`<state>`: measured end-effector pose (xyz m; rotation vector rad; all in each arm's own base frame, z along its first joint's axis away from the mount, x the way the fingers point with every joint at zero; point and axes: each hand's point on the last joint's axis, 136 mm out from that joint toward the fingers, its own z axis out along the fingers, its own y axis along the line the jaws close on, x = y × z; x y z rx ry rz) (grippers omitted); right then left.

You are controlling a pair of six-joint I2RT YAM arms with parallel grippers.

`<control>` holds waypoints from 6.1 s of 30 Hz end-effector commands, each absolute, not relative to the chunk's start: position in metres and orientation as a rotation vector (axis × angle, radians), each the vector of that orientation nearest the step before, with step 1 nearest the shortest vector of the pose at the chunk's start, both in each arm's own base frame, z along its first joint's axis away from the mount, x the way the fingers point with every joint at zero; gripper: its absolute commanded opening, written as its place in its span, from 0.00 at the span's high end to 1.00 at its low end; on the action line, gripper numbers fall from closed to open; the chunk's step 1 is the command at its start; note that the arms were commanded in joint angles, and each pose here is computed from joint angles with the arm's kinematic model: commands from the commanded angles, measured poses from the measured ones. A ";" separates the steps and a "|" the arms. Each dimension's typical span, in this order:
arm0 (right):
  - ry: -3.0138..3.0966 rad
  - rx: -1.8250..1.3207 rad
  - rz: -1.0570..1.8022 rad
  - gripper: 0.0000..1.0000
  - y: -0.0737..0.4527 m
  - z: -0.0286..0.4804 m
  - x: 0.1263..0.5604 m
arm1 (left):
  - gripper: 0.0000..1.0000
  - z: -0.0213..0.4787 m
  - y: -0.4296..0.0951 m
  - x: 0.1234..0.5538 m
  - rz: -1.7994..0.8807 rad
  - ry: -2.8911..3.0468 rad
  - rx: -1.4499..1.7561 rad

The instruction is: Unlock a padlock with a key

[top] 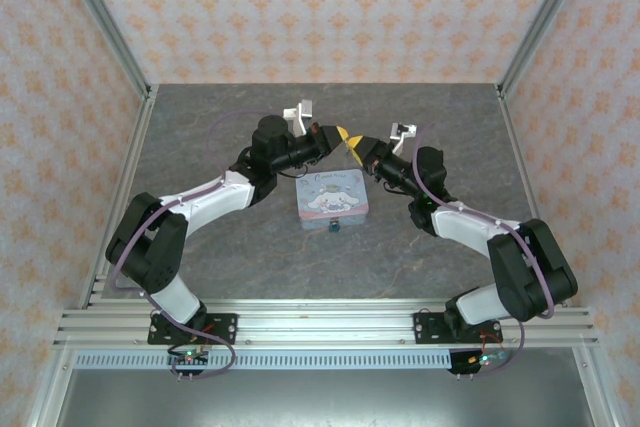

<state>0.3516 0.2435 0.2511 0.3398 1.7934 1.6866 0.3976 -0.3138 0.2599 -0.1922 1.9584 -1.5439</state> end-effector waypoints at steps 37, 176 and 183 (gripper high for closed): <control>1.771 0.358 1.663 1.00 0.235 0.248 0.350 | 0.49 0.271 -0.294 0.406 -1.458 1.923 -0.257; 2.148 0.640 1.375 1.00 0.239 0.104 0.370 | 0.16 0.074 -0.313 0.324 -1.161 2.179 -0.081; 2.151 0.643 1.375 1.00 0.239 0.102 0.369 | 0.15 0.059 -0.315 0.323 -1.073 2.255 -0.017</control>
